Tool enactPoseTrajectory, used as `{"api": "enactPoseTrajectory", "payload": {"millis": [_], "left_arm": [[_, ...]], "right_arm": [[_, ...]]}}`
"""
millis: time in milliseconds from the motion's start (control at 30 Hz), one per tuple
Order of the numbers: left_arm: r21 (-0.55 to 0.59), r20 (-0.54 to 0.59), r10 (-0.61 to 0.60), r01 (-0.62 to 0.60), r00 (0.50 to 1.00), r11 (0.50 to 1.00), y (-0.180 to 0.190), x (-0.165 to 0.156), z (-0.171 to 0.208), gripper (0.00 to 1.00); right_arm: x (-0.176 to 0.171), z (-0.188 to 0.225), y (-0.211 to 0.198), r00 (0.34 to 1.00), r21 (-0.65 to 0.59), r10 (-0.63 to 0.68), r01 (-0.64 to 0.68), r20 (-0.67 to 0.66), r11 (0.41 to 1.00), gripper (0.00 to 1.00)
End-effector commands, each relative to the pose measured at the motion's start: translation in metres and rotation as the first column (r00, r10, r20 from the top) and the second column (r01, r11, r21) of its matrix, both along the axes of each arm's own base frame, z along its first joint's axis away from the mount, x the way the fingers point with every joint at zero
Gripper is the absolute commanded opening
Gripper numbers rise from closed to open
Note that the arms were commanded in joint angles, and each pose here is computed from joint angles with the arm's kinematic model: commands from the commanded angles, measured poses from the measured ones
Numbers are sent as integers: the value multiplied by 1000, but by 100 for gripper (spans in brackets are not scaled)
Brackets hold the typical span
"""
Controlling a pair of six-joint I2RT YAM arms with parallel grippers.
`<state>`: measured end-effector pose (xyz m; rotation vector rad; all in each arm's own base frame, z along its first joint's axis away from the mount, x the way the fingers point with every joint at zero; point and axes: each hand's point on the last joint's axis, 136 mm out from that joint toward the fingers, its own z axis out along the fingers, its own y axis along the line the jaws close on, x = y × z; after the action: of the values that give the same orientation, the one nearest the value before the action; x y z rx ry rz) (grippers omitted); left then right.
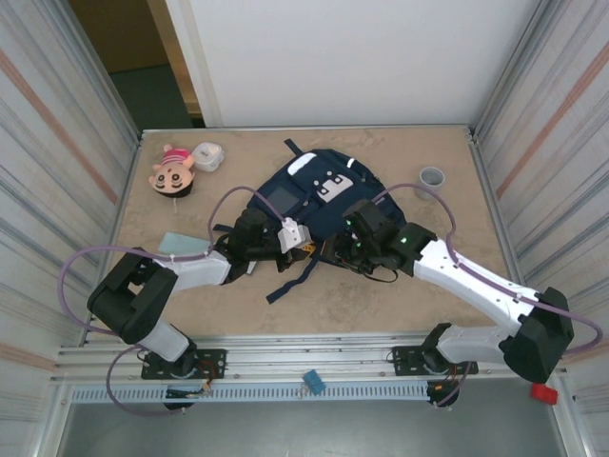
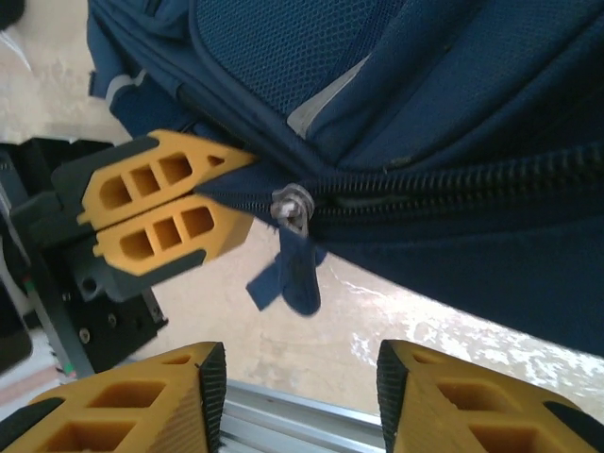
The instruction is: Pack the student bag
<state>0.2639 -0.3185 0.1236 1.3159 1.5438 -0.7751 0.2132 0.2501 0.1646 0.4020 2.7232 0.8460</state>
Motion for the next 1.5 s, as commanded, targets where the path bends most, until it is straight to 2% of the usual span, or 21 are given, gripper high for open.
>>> {"api": "enactPoseTrajectory", "payload": {"millis": [0,200,367,600,733,867,1133,1467], "left_arm": [[-95,46,-28,33,999,995,-8,1,27,0],[-104,46,-39,43,998,994,-10,0,30,0],[-109,43,-48,52,998,993,-12,0,31,0],[-89,48,-34,38,998,995,-9,0,28,0],[-61,53,-18,21,998,998,-5,2,23,0],[-40,47,-1,3,999,999,2,5,19,0],[33,63,-24,22,998,999,15,6,10,0],[72,76,-19,13,997,997,30,9,11,0]], "right_arm": [[8,4,14,999,124,-50,52,-20,991,45],[19,-4,17,996,177,-86,88,-19,980,41],[31,-3,18,995,197,-97,96,-2,976,29],[33,-10,-2,993,116,-121,120,2,986,7],[28,-10,-18,993,43,-118,117,7,992,1],[21,-5,-35,998,-28,-58,59,17,998,0],[0,7,-85,989,-164,131,-141,-68,976,0],[-11,1,-84,930,-80,338,-352,-145,933,0]]}}
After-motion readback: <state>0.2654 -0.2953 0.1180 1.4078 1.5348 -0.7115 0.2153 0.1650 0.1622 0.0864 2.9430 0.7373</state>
